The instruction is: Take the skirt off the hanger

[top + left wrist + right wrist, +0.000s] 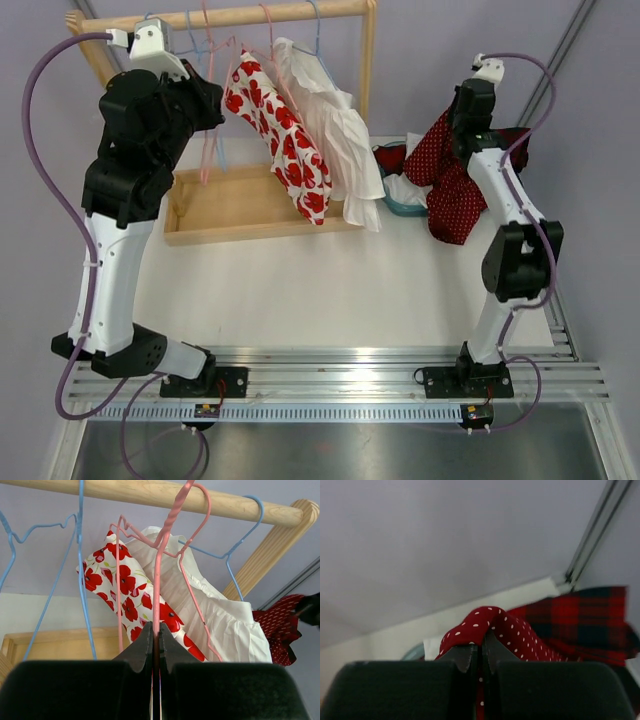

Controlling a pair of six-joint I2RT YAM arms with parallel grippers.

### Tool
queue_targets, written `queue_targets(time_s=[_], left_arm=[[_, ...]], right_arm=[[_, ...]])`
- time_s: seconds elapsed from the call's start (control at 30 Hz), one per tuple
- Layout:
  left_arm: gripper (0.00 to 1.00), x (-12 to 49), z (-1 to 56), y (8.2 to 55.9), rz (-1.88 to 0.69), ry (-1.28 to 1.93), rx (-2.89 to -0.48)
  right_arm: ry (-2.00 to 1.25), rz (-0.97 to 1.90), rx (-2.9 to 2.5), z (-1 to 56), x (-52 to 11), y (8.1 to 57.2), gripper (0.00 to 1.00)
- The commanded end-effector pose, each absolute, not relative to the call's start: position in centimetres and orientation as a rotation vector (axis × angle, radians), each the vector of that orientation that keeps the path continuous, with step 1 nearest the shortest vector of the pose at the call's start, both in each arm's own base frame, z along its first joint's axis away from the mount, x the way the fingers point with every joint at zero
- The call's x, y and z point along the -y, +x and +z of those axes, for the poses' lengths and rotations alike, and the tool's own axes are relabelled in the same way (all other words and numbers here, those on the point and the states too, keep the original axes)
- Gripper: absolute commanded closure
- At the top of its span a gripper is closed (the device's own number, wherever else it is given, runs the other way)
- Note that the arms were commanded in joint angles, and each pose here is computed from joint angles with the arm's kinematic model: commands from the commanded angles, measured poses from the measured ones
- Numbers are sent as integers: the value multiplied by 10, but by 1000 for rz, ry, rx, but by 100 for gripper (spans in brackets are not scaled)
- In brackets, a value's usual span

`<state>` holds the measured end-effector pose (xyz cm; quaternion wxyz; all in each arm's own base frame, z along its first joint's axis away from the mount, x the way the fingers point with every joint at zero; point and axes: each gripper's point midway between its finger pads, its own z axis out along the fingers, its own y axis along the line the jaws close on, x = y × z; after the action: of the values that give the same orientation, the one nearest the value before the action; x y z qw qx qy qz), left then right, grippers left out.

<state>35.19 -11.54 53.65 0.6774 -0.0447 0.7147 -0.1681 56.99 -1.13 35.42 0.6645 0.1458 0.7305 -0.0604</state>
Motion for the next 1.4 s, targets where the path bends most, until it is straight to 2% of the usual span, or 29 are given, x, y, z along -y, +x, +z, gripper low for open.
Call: queue_targets(time_s=[0.0,0.03,0.07,0.1,0.2,0.23,0.27,0.33,0.37,0.43,0.47,0.53,0.57,0.63,0.7,0.87,0.9,0.93,1.03,1.07,1.17,1.27,1.3,1.37], left_arm=[[100,119,552,357,-405,-89,-1547],[100,120,555,357,-408,-88,-1542],[100,120,554,359,-405,-91,-1544],[100,120,552,362,-391,-92,-1548],[100,116,550,374,-339,-100,-1553],[100,114,547,378,-320,-107,-1564],[100,109,546,386,-284,-127,-1565],[100,102,540,395,-250,-163,-1587],[100,99,541,399,-254,-186,-1585],[100,90,532,413,-241,-219,-1602],[100,86,531,417,-252,-242,-1603],[100,77,523,430,-250,-269,-1617],[100,74,519,434,-251,-285,-1623],[100,66,510,440,-230,-311,-1642],[100,63,505,441,-224,-320,-1649],[99,64,485,433,-242,-326,-1677],[93,65,485,431,-251,-321,-1672],[78,65,485,430,-252,-320,-1674],[51,64,485,423,-261,-317,-1680],[38,63,490,419,-262,-312,-1671],[27,63,508,405,-279,-293,-1640],[24,79,528,389,-379,-221,-1615],[16,86,539,384,-417,-198,-1591],[17,106,544,380,-471,-146,-1588]], right_arm=[[402,-40,-1846,259,0,596,100],[407,-30,-1904,245,-3,598,55],[416,-20,-1942,234,-4,607,20],[445,6,-1993,222,-8,602,1],[487,138,-1995,223,-25,585,1],[482,201,-1909,259,-30,576,1],[494,264,-1952,236,-40,561,0],[463,348,-1859,272,-50,536,1],[476,360,-1906,248,-53,518,1],[441,416,-1857,272,-64,487,1],[455,429,-1901,250,-69,469,1],[394,511,-1848,272,-87,435,1],[387,523,-1888,249,-94,418,1],[324,577,-1851,262,-113,387,1],[313,569,-1897,245,-117,366,1],[273,605,-1876,262,-121,331,1],[267,608,-1885,262,-121,326,1],[261,615,-1863,271,-120,321,1],[247,621,-1853,280,-119,312,1],[242,617,-1843,284,-118,309,1],[236,609,-1831,292,-114,300,1],[226,604,-1798,303,-110,292,1],[222,603,-1795,305,-109,289,1],[216,600,-1774,310,-107,286,1]])
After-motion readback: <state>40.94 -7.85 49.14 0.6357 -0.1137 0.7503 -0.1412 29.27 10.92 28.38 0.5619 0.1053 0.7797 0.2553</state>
